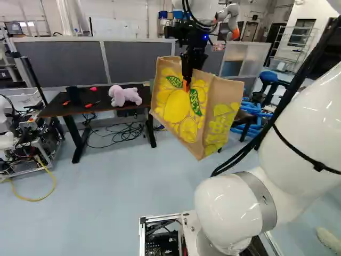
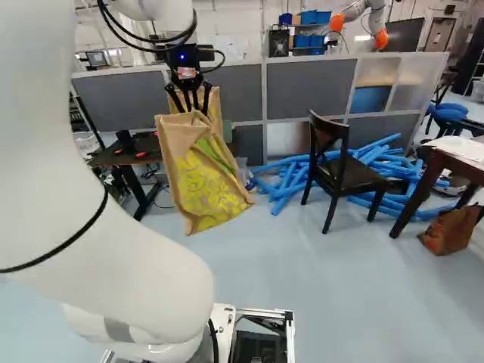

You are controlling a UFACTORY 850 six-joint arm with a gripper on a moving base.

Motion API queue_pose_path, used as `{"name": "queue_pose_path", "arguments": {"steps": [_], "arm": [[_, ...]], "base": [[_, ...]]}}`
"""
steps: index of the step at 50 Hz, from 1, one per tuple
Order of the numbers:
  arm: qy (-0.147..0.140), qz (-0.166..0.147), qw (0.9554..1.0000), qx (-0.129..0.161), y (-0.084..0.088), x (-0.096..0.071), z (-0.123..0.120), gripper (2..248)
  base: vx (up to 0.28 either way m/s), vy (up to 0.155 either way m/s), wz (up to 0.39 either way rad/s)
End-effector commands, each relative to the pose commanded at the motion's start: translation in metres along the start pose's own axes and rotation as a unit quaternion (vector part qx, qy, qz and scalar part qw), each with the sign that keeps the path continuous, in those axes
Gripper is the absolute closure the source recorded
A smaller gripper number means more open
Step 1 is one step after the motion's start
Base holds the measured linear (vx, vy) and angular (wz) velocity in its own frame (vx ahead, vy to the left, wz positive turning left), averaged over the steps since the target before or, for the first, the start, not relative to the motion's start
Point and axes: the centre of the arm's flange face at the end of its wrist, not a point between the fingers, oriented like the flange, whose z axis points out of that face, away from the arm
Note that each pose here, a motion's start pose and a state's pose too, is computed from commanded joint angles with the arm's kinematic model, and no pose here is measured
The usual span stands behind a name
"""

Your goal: Pick up the bag on the ground and place it on the table

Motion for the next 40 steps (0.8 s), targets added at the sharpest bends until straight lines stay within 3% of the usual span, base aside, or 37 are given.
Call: {"name": "queue_pose_path", "arguments": {"steps": [33,40], "arm": [[0.000,0.000,1.0000,0.000,0.0000,0.0000,0.0000,228],[0.000,0.000,1.0000,0.000,0.0000,0.0000,0.0000,228]], "base": [[0.117,0.090,0.269],[0.177,0.065,0.099]]}}
